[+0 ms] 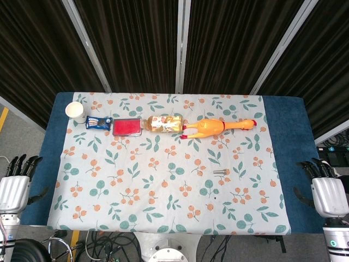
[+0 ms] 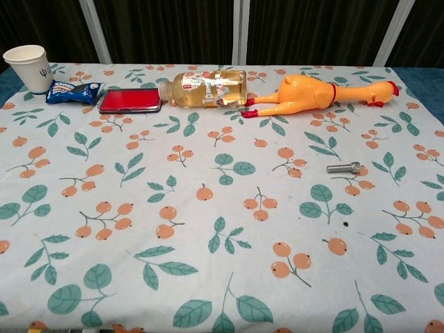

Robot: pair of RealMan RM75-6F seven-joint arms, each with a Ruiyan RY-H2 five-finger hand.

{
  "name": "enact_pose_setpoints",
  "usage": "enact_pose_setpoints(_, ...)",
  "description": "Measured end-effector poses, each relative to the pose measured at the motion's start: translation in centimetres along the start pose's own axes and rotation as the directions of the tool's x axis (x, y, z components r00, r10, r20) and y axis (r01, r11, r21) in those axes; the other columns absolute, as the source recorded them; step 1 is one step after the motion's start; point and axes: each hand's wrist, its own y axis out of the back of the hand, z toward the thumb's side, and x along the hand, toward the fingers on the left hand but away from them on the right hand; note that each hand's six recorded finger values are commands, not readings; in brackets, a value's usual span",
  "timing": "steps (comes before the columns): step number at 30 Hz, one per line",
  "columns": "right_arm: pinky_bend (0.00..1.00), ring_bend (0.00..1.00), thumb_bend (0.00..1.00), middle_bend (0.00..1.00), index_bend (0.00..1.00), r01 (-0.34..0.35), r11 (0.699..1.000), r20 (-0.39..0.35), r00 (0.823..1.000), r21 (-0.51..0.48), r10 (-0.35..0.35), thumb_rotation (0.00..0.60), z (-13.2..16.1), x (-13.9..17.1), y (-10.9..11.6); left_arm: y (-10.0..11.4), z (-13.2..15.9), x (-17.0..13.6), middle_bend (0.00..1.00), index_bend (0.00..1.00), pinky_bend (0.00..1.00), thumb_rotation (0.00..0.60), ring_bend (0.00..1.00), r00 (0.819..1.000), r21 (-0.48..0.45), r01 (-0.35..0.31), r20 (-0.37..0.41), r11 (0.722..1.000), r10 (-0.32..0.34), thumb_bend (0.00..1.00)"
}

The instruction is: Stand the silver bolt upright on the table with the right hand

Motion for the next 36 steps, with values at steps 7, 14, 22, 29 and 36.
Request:
enact_pose_setpoints(7,0.17,0.12,0.16,0.25,0.24,-0.011,1.000,-0.009,1.000,-0.010,0.011,0.600,0.1,0.0,-0.3,0.2,0.2,-0.1,0.14,0.14,0.00,0.600,0.00,1.000,0.005,-0.007,0.005,1.000,0.007,0.19)
enact_pose_setpoints(14,0.17,0.12,0.18,0.26,0.26,-0.028,1.000,-0.100,0.995,-0.014,0.026,0.600,2.1,-1.1,-0.7,0.4,0.4,0.0,0.14,0.14,0.00,0.600,0.00,1.000,0.007,-0.012,0.008,1.000,0.012,0.19)
enact_pose_setpoints(22,0.17,0.12,0.22,0.26,0.36,-0.108,0.994,-0.289,0.951,0.017,0.108,0.600,7.6,-4.5,-2.5,0.6,0.4,0.1,0.14,0.14,0.00,0.600,0.00,1.000,0.008,-0.020,0.015,1.000,0.020,0.19)
enact_pose_setpoints(29,0.16,0.10,0.22,0.25,0.40,-0.175,0.976,-0.442,0.870,0.132,0.216,0.600,14.2,-8.7,-5.2,1.0,0.3,0.1,0.14,0.14,0.00,0.600,0.00,0.999,0.009,-0.032,0.012,0.999,0.032,0.19)
enact_pose_setpoints(36,0.01,0.00,0.22,0.21,0.43,-0.180,0.956,-0.459,0.846,0.231,0.270,0.600,17.6,-11.2,-8.7,1.0,0.3,0.1,0.14,0.14,0.00,0.600,0.00,0.999,0.008,-0.034,0.010,0.999,0.034,0.19)
